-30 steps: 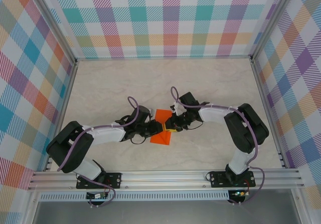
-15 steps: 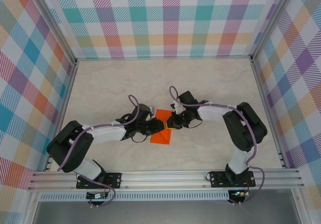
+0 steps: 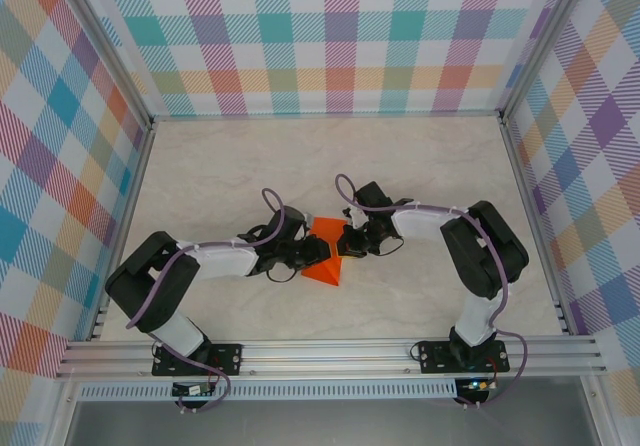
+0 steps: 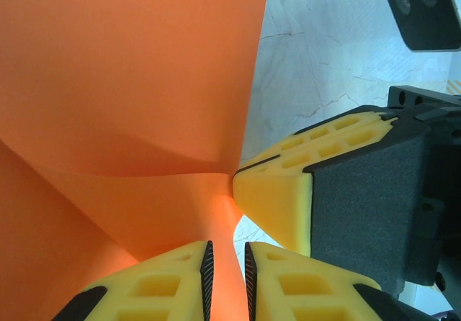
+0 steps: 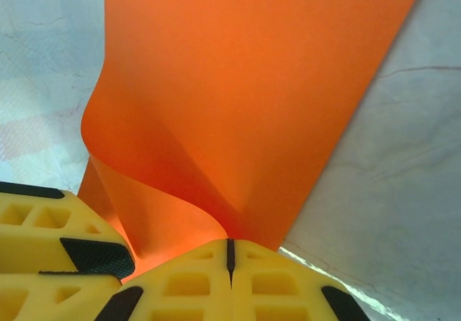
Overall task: Fold a paper plane with a square sheet of paper (pick it up from the middle)
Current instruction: Fold the triangle a second time at the center of the table.
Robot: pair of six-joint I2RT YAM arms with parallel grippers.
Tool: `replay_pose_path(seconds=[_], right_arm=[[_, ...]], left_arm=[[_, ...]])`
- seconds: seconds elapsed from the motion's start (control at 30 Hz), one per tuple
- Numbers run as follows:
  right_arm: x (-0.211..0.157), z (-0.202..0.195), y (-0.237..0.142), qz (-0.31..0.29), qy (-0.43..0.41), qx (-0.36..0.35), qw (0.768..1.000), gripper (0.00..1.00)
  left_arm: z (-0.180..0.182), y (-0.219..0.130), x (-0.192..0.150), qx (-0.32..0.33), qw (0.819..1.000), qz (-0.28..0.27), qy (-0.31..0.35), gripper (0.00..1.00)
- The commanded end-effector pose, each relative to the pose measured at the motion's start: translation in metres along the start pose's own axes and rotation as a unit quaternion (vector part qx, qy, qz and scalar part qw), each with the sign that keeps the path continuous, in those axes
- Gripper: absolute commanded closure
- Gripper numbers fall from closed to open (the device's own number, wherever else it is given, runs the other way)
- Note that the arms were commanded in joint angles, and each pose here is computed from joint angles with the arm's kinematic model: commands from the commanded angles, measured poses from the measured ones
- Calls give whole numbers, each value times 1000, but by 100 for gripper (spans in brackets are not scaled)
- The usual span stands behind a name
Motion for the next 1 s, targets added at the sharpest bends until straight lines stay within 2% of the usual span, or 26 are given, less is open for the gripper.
replay_pose_path(seconds=[0.0,0.3,0.53,0.97], right_arm=[[4,2,0,1,-12,-5,1000,96],[1,5,2,19,-14,13,1000,95],[-3,1,3,30,-9,9,999,95],[-2,-3,5,30,0,-10,999,95]], left_arm=[[-12,3,5,-22,1000,0,16,79],[-9,7,2,-17,1000,6,15,80],[-13,4,3,-27,999,1,21,80],[0,15,-5,-3,1000,18,12,81]])
Point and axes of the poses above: each hand's point on the last joint's axis, 136 mm out from that joint toward the fingers, its own y axis out along the fingers, its own z axis along the line the jaws close on, x = y × z, the point moved 7 cm from there along -y, back along the fingers, and after that the axes turned 8 degrees about y, right-handed, at the moved point
